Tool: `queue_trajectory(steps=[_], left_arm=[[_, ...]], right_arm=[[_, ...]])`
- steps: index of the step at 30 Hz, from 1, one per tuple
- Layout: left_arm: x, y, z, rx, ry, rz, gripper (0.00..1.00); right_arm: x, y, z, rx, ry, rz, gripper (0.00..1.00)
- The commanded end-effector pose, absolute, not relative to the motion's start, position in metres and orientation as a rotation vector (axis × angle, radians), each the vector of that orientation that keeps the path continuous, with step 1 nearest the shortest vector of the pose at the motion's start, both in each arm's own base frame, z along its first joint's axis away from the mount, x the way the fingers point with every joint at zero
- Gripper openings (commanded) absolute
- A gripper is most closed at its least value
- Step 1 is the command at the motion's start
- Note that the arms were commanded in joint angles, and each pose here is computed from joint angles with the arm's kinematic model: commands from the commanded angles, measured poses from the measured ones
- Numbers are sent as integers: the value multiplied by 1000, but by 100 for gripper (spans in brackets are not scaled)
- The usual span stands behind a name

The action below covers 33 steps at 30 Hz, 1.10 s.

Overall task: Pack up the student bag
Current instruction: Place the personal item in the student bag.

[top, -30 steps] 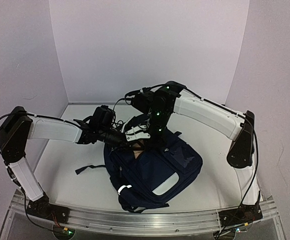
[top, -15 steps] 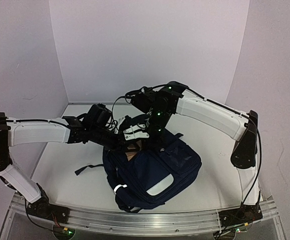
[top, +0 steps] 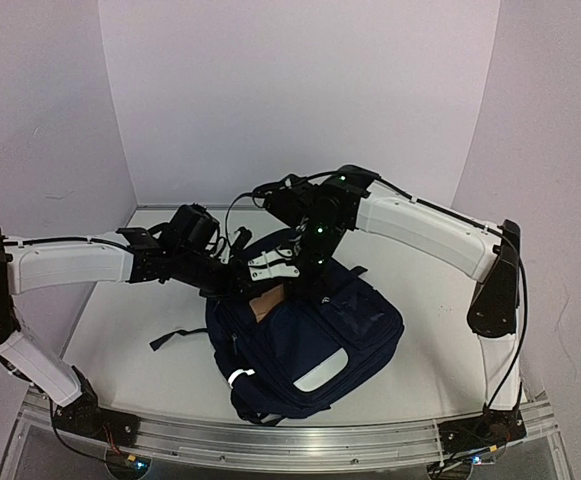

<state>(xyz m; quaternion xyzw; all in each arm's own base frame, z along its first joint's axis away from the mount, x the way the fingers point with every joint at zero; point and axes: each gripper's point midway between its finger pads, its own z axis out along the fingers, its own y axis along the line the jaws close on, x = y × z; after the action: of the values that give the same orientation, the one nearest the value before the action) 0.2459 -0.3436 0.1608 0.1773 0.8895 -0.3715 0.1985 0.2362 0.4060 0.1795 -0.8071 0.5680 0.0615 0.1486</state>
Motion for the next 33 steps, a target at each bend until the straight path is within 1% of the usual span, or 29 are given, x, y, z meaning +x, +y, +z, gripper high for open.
queue_trajectory(steps=[1,5,10,14,16,19,22,26,33], left_arm=[[231,-370,175,624,2459,-1235,5],[213,-389,162,694,2499,-1355,1],[199,-400,157,727,2510,-1494,0],[192,-398,158,767,2524,-1519,0],[197,-392,157,733,2538,-1446,1],[224,-371,164,564,2506,-1324,8],[246,-347,176,434,2455,-1211,11],[261,-325,198,334,2387,-1139,23],[286,-297,228,202,2314,-1011,50]], right_arm=[[232,415,222,-2217,1546,214,0],[237,418,223,-2209,1536,195,0],[241,417,221,-2199,1542,170,0],[246,414,218,-2191,1550,150,0],[253,414,218,-2177,1553,131,0],[268,412,220,-2139,1567,115,0],[285,404,222,-2119,1574,107,0],[306,392,224,-2090,1582,80,0],[337,396,230,-2014,1578,15,0]])
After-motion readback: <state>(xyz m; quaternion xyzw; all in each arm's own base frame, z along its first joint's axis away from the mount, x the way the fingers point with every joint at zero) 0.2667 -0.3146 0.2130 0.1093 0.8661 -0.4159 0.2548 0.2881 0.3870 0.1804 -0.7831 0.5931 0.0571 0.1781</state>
